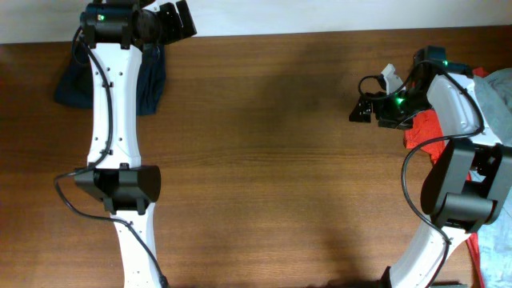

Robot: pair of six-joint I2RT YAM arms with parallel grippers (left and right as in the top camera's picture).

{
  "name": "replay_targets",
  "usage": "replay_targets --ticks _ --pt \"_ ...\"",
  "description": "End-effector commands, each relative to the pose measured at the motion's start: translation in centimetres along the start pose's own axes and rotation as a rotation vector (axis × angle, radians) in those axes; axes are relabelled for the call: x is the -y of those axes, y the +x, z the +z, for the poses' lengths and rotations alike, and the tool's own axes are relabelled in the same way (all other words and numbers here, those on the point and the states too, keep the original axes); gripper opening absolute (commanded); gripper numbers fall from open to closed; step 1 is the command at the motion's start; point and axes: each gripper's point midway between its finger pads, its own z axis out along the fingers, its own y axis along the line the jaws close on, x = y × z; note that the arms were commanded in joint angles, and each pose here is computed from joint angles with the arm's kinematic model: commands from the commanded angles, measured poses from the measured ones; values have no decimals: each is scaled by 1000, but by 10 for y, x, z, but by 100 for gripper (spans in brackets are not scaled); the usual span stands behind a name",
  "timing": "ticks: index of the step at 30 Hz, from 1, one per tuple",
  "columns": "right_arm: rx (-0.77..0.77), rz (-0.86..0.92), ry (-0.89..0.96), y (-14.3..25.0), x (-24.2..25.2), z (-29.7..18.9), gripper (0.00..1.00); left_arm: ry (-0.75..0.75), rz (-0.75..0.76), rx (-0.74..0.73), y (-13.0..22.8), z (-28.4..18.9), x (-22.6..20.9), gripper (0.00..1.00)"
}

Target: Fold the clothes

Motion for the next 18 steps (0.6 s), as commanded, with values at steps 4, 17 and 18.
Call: replay_targets --ticks 4,17,18 --pt "13 -19 11 -5 -1 -4 99 -18 -1 -7 2 7 -5 99" --pt "310 -248 52 -10 -94 -121 99 -10 9 -11 5 8 3 99" --pt "353 -283 55 -5 -108 -138 98 -10 9 -11 5 8 3 99"
